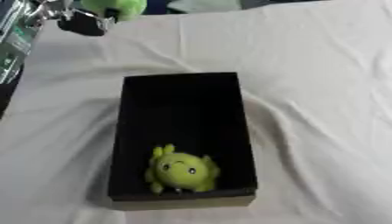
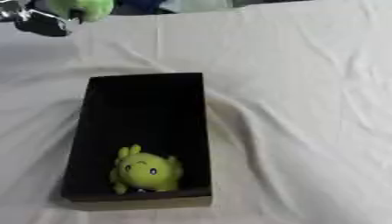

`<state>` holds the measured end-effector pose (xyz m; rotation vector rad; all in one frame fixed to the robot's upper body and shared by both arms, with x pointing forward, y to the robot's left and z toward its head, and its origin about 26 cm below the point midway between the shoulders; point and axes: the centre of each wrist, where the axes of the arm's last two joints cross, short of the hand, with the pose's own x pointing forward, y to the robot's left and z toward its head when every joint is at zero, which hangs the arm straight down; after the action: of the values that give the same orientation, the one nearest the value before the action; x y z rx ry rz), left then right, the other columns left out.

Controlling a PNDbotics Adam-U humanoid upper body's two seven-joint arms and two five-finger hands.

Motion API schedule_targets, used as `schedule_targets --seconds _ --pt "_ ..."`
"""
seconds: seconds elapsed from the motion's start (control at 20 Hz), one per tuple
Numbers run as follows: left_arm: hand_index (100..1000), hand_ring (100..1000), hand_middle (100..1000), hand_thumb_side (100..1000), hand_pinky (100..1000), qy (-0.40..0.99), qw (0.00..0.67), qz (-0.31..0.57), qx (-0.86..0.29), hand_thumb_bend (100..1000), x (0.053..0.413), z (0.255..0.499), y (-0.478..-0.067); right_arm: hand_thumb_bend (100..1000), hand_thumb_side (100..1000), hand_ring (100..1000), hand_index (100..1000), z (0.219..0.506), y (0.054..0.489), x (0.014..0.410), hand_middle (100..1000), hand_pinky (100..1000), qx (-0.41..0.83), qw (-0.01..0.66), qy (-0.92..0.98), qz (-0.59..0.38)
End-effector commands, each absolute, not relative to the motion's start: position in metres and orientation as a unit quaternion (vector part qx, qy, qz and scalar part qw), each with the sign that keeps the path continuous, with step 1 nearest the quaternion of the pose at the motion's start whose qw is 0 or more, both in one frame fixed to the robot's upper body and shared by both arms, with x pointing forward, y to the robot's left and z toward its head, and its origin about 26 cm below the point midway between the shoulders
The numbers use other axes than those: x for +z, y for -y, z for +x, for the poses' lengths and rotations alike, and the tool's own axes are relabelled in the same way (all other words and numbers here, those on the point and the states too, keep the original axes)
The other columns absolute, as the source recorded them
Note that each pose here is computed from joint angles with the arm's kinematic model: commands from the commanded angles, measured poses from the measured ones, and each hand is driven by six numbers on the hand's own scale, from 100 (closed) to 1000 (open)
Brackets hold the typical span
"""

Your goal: Pick up objects on the table and place them in the box.

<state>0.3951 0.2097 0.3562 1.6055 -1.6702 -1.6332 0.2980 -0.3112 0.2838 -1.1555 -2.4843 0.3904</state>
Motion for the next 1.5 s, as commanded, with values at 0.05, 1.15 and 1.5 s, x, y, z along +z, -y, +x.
schedule_targets --seconds 0.05,1.15,1.5 --pt "655 640 614 418 590 0.604 0.099 0.563 -0.555 100 0.376 0.358 -0.205 100 1000 778 815 0.293 0.315 0.294 680 822 0.145 0.168 0.880 -0.419" --pt "659 642 616 444 565 0.659 0.055 0.393 -0.639 100 0.303 0.296 -0.169 100 1000 777 813 0.294 0.314 0.292 678 822 0.140 0.171 0.882 -0.417" --pt "676 651 628 434 573 0.642 0.073 0.369 -0.668 100 0.281 0.296 -0.159 100 1000 776 811 0.294 0.313 0.289 676 822 0.135 0.176 0.882 -0.415"
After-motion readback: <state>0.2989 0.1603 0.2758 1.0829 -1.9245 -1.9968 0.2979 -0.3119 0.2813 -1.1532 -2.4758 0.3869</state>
